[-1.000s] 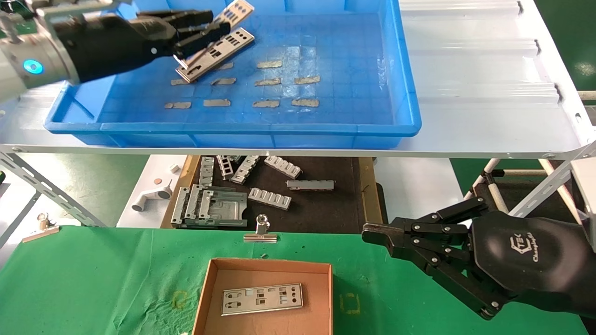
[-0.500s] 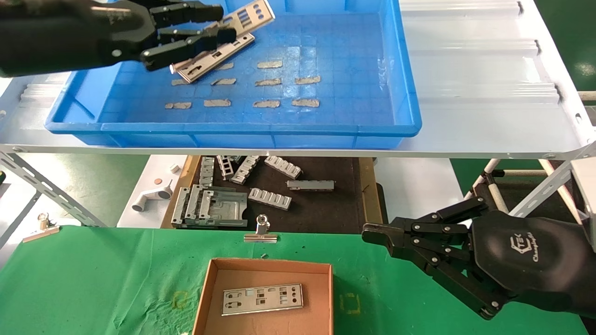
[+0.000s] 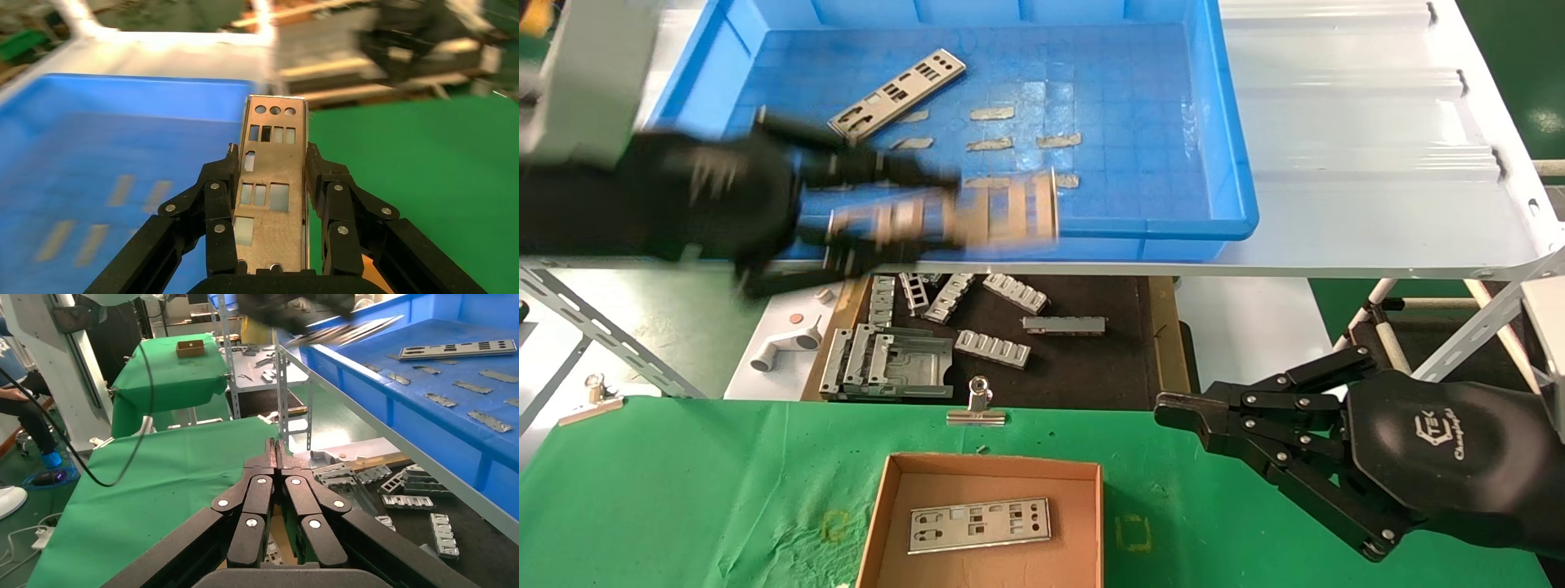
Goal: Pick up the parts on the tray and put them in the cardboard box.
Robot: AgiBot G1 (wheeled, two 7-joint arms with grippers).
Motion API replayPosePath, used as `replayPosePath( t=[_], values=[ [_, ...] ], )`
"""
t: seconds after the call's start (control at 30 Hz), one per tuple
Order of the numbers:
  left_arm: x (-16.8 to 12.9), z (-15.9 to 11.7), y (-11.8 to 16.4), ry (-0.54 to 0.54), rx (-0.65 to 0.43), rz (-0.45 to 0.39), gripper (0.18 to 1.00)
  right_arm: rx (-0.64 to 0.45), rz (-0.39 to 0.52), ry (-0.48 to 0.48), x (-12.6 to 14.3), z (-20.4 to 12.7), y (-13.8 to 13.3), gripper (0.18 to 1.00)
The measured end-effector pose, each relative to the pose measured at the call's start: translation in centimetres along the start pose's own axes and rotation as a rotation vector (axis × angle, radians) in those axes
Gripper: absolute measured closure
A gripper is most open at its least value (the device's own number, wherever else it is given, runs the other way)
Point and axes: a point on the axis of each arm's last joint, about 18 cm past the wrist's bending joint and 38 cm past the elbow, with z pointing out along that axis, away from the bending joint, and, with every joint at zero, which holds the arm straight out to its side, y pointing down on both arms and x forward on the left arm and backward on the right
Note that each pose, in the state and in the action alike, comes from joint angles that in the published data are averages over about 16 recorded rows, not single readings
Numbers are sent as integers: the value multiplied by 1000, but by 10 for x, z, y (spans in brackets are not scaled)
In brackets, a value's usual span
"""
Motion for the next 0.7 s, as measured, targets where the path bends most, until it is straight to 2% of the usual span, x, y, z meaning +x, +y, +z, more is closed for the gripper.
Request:
replayPosePath(
  t=[0.3, 0.7],
  values=[
    [66, 8, 14, 157, -77, -21, 761, 0, 0, 0, 0, 0, 0, 988],
    [124, 46, 84, 227, -232, -88, 761, 0, 0, 0, 0, 0, 0, 988]
  ],
)
